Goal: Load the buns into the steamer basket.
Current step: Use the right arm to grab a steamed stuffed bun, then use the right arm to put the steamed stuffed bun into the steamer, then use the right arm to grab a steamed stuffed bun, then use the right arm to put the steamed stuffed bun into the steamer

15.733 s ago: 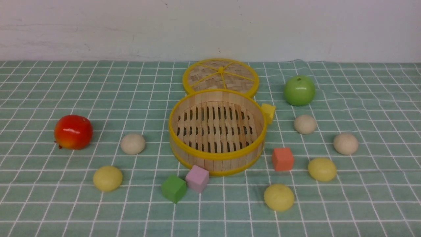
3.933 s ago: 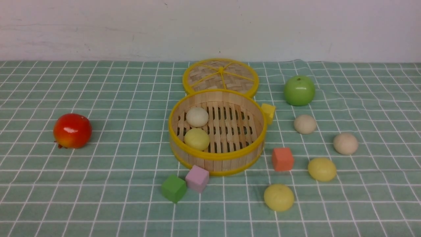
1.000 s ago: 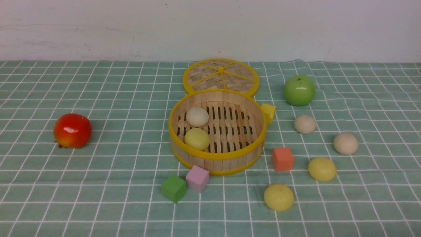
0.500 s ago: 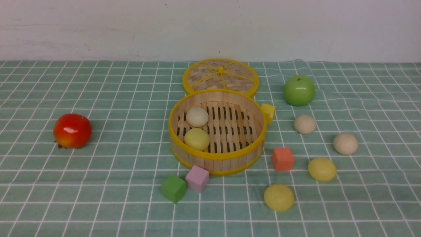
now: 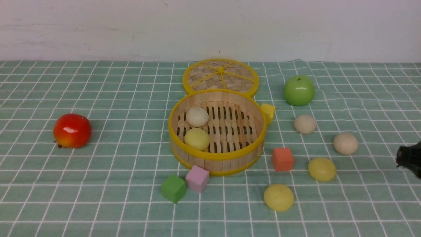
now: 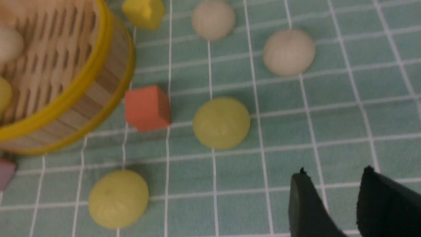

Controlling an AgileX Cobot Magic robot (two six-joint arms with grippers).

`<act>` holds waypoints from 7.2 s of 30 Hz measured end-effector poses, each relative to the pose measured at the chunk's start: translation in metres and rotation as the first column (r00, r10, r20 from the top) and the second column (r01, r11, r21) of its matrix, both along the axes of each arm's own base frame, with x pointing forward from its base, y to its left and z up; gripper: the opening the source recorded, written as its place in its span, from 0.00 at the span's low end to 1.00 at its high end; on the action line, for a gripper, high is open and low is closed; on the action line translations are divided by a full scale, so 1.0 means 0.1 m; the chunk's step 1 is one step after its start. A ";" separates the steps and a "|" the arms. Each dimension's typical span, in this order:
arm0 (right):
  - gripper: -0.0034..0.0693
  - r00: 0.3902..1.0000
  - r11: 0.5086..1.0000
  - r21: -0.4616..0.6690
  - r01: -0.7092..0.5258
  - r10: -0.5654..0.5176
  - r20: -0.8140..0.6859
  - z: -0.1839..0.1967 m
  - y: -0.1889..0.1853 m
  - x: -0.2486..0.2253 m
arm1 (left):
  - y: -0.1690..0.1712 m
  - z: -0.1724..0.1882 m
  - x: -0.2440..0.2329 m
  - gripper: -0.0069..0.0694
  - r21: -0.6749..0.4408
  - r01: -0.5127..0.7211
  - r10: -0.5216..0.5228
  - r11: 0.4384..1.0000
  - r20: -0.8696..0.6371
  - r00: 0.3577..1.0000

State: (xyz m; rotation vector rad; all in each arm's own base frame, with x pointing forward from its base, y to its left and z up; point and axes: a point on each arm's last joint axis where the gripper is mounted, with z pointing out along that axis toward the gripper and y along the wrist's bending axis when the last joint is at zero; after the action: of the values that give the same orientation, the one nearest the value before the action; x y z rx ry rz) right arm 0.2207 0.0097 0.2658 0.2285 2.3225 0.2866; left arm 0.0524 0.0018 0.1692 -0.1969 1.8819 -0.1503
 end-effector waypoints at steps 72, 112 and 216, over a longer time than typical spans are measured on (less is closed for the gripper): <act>0.04 0.837 0.852 0.102 -0.514 0.524 -0.159 -0.33 2.05 1.93 | 0.00 0.00 0.00 0.22 0.001 0.000 0.000 1.000 -0.001 1.000; 0.38 0.752 0.886 0.019 -0.463 0.403 -0.522 -0.60 1.53 1.06 | 0.00 0.00 0.00 0.28 0.001 0.000 0.000 1.000 -0.001 1.000; 0.07 0.887 0.925 -0.006 -0.379 0.361 -0.287 -0.49 1.88 2.29 | 0.00 0.00 0.00 0.30 0.002 0.000 0.000 1.000 -0.001 1.000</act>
State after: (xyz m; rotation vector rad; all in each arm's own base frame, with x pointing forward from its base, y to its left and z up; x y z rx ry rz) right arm 0.4495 0.1979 0.2166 -0.2278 2.6479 0.3908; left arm 0.0524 0.0019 0.1688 -0.1957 1.8830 -0.1481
